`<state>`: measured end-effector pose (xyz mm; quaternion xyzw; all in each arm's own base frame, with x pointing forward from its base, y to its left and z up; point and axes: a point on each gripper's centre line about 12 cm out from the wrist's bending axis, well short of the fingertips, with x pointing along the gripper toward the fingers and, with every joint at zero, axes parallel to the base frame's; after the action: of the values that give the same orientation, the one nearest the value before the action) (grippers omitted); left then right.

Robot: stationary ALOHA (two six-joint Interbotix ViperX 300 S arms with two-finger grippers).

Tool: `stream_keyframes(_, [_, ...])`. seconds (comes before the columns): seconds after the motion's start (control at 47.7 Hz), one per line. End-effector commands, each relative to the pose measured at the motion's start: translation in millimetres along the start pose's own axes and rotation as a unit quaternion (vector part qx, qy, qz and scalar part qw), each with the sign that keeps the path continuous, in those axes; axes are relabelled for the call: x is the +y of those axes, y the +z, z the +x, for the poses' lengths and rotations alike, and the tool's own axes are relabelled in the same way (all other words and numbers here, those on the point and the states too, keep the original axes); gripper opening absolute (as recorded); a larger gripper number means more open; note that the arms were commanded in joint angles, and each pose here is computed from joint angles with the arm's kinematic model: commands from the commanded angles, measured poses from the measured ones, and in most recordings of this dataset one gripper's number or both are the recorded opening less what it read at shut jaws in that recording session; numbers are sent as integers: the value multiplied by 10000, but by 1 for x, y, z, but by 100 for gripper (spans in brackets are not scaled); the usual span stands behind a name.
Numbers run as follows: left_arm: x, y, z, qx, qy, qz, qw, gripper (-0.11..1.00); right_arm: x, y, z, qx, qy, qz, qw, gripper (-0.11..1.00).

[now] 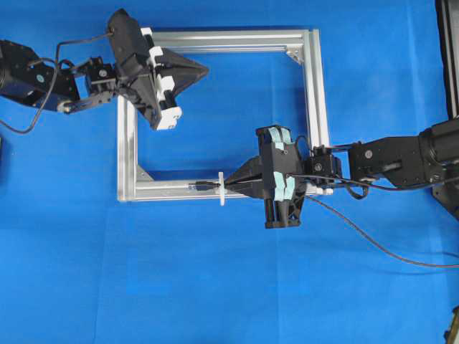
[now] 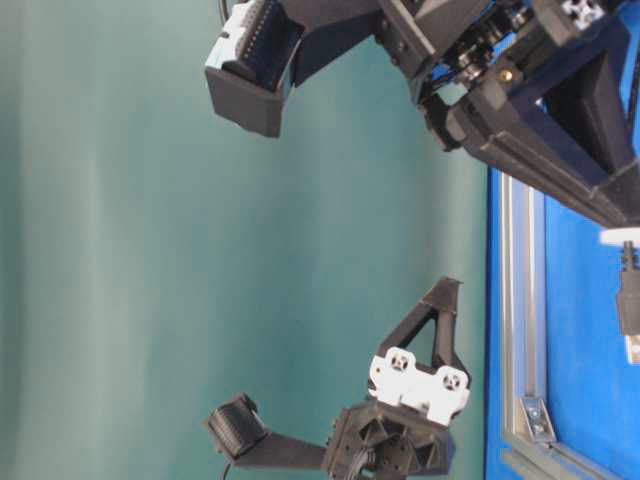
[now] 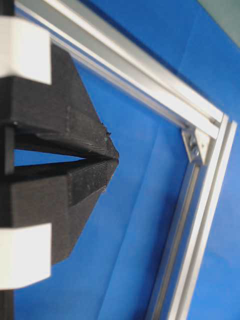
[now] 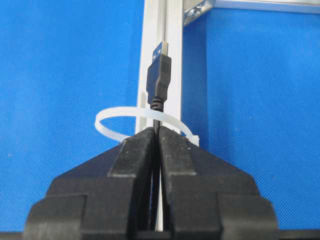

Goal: Insert the wire through the string loop located in the center.
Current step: 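Push the USB plug leftward through the zip-tie loop with the right gripper, then move the left gripper to the loop's far side around the plug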

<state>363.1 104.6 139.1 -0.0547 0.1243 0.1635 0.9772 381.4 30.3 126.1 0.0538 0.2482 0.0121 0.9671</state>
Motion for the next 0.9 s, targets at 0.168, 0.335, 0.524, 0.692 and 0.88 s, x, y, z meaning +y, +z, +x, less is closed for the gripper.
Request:
stream_keyframes(0.168, [-45,5,-12,-99,-600,45,9981,0,0,9,-1,-177,7,-5,9998,-2])
stream_keyframes(0.335, [-80,-1,-20,-19,-1077,4,9942,0,0,10,-2,-184,8,-5,9998,-2])
stream_keyframes(0.524, [-110,-6,-30,56,-1477,-24,9890,0,0,9,-1,-169,6,-5,9999,-2])
stream_keyframes(0.692, [-125,-9,-36,86,-1688,41,9856,0,0,9,-1,-162,5,-13,9999,-2])
stream_keyframes(0.88, [-124,-12,-35,182,-1663,101,9859,0,0,9,-1,-162,5,-29,9999,-2])
